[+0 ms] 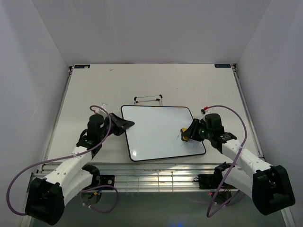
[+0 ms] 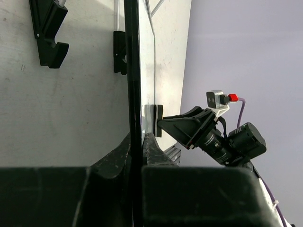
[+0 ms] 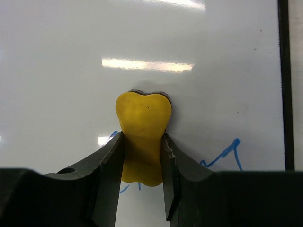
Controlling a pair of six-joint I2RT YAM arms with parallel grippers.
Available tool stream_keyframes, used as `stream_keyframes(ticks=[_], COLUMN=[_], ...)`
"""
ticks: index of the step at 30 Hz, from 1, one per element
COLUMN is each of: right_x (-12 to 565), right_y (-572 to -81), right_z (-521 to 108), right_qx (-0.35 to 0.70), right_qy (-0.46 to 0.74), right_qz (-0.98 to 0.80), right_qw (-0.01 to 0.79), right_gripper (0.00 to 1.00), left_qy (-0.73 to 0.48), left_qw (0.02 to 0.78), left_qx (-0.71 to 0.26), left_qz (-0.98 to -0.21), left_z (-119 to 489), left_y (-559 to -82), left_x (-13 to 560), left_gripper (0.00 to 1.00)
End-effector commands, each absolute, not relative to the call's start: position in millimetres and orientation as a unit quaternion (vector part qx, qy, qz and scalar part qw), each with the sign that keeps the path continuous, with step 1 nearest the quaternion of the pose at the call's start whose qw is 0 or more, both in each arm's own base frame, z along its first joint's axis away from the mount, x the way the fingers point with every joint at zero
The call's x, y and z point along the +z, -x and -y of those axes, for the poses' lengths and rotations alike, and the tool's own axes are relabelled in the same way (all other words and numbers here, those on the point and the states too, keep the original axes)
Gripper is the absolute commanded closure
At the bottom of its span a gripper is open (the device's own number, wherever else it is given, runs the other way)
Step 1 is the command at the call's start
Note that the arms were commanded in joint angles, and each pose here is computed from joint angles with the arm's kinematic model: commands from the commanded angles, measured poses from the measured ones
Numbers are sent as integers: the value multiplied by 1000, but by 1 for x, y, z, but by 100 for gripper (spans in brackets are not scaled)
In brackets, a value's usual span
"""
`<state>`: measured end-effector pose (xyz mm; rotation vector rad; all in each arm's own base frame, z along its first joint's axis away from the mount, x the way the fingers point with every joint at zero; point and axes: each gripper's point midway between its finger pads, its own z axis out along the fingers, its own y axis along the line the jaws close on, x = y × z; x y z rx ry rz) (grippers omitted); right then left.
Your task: Erase the whiteboard
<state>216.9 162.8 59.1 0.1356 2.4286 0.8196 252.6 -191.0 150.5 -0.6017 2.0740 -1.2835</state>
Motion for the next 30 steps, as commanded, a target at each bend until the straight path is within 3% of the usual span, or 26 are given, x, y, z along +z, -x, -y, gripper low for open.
stream_keyframes(ticks=[1, 10, 13, 24, 30], right_x=[-2, 9, 30, 89, 62], right_y=[-157, -161, -163, -120, -121], right_z=[-120, -113, -143, -250, -221], right_qx=[200, 190, 274, 363, 264], right_qy=[-65, -98, -56, 124, 122], right_qz=[-966, -966, -949, -913, -947], right_qw=[150, 144, 147, 139, 136], right_gripper=[87, 87, 90, 90, 89], left_qy=[189, 184, 176, 177, 189], left_qw=[379, 390, 400, 404, 423], left_qx=[-442, -441, -442, -419, -388], left_qz=[-791, -787, -784, -794, -797], left_z=[176, 173, 173, 165, 150], left_y=[-263, -259, -259, -251, -246], left_x=[168, 174, 180, 187, 195], left_gripper=[100, 100, 100, 100, 100])
